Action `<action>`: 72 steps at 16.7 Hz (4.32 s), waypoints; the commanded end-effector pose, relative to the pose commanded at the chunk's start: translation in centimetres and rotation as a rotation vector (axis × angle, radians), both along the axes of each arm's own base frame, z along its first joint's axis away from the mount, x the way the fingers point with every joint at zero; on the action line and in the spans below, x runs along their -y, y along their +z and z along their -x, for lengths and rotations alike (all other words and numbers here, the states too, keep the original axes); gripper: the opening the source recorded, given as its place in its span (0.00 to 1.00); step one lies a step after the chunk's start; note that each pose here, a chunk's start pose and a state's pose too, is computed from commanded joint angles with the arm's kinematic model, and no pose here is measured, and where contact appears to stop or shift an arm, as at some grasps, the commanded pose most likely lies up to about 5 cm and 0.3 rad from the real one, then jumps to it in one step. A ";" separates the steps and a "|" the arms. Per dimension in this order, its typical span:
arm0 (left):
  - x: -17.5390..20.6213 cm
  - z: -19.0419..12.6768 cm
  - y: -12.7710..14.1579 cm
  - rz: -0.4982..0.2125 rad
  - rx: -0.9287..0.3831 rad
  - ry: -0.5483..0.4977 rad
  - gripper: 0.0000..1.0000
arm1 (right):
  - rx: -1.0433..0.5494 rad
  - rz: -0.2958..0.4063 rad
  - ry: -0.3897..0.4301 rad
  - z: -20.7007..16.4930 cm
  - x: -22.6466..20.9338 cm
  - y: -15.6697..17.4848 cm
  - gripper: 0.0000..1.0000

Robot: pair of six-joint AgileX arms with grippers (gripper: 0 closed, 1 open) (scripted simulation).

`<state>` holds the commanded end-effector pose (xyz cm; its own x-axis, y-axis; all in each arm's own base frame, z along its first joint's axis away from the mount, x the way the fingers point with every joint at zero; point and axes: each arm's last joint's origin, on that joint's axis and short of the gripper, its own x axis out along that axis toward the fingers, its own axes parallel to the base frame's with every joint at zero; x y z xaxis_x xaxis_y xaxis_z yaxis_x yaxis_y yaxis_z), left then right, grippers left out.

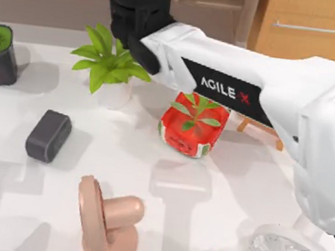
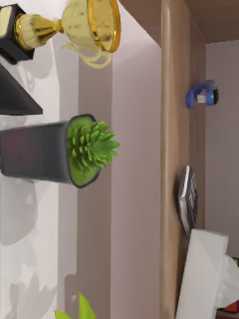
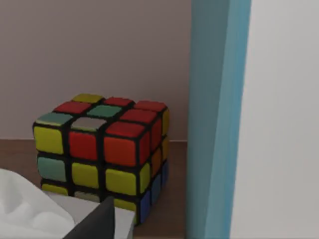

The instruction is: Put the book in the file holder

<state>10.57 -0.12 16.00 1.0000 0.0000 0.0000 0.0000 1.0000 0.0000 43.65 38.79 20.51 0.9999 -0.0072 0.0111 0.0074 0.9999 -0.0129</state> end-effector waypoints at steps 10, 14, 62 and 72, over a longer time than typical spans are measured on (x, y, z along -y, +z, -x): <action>0.0 0.0 0.0 0.000 0.000 0.000 1.00 | 0.000 0.000 0.000 0.0 0.0 0.0 0.25; 0.0 0.0 0.0 0.000 0.000 0.000 1.00 | 0.000 0.000 0.000 0.0 0.0 0.0 0.00; 0.0 0.0 0.0 0.000 0.000 0.000 1.00 | -0.154 -1.081 -0.391 15.1 38.5 -0.7 0.00; 0.0 0.0 0.0 0.000 0.000 0.000 1.00 | -0.154 -1.516 -0.292 10.9 53.8 -3.7 0.00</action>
